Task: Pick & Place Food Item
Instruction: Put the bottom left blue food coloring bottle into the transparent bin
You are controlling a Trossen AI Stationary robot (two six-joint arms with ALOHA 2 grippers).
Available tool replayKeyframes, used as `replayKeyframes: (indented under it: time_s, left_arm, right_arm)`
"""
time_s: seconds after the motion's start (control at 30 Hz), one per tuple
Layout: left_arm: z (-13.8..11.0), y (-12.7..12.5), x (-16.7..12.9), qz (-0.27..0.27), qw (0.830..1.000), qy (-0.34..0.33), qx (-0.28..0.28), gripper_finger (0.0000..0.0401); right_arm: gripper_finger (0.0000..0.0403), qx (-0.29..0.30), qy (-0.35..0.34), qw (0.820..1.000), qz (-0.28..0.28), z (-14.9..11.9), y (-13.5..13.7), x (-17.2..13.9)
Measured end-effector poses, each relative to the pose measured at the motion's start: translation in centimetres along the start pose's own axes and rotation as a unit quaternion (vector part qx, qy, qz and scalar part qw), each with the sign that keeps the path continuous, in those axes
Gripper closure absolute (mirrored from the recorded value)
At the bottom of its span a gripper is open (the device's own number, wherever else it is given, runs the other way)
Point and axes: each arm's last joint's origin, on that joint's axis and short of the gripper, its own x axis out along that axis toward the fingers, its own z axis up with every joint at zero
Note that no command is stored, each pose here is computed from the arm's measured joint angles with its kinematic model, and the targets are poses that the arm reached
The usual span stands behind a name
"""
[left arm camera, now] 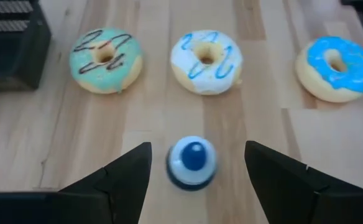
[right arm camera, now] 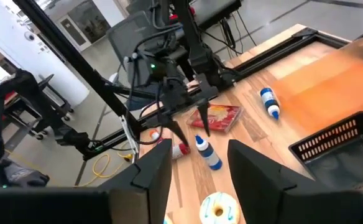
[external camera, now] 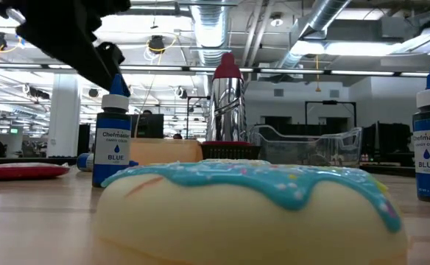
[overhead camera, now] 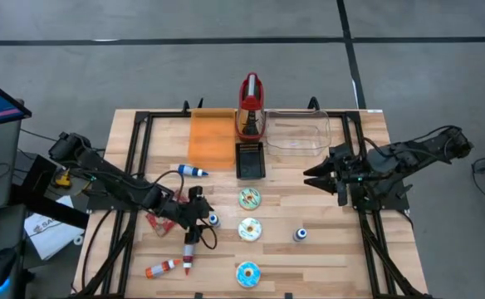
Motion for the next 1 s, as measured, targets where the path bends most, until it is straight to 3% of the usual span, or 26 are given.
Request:
replayKeyframes:
  time_s: [0.53,0.8,1.0]
  left_arm:
    - [-1.3,0.7,1.1,-0.010,1.000,-0.009,-0.021,0.0158]
    - [-1.4,0.6,2.2,-0.012,1.000,-0.010,-0.027,0.0209]
    - [-1.0,0.9,2.8,-0.012,0.998,-0.022,-0.050,0.0291]
  right_arm:
    - [0.0258,-0.001,0.007,1.000,0.006,-0.3,0.3,0.1]
    - [0.0258,-0.001,0.008,1.000,0.004,-0.3,0.2,0.1]
    - [0.0258,-0.001,0.005,1.000,0.001,-0.2,0.2,0.1]
